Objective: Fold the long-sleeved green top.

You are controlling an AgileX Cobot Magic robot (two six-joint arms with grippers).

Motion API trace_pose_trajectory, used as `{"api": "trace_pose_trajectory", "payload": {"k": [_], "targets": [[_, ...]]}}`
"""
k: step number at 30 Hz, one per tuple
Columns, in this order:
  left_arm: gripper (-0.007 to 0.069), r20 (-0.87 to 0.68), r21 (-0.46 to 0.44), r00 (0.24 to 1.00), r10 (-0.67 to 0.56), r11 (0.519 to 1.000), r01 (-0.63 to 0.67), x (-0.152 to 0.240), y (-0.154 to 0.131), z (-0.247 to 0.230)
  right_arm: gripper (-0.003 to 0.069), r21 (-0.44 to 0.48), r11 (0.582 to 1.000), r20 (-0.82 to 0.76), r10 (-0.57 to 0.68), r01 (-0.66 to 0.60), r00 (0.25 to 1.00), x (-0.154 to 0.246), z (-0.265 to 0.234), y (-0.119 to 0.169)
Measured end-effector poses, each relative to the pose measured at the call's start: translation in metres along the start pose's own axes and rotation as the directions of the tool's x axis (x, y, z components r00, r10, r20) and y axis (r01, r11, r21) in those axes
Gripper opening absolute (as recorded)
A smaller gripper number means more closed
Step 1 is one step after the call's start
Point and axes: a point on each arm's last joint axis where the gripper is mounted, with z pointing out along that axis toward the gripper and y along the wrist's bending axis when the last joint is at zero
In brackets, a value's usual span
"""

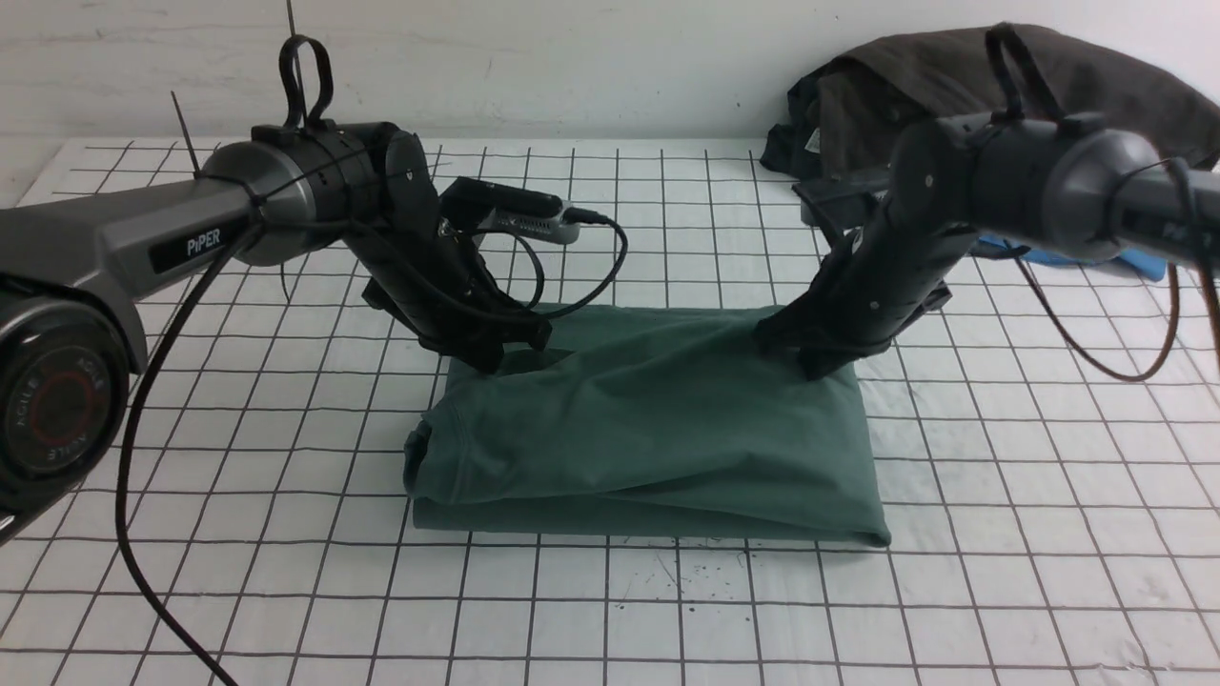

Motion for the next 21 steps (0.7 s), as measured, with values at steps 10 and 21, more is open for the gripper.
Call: {"api": "trace_pose_trajectory", "payload": {"k": [10, 21], "targets": [[-0.0008, 0.050, -0.009, 0.997, 0.057, 0.998, -0.057, -0.008, -0.007, -0.053, -0.0014, -0.002, 0.999, 0.012, -0.037, 0.037, 0.999, -0.002, -0.026, 0.002], [-0.0008, 0.114, -0.118, 0.972, 0.205, 0.974, -0.192, 0.035, -0.033, -0.228, -0.0014, 0.032, 0.996, 0.346, -0.087, 0.081, 0.934, 0.018, -0.205, 0.014]]}}
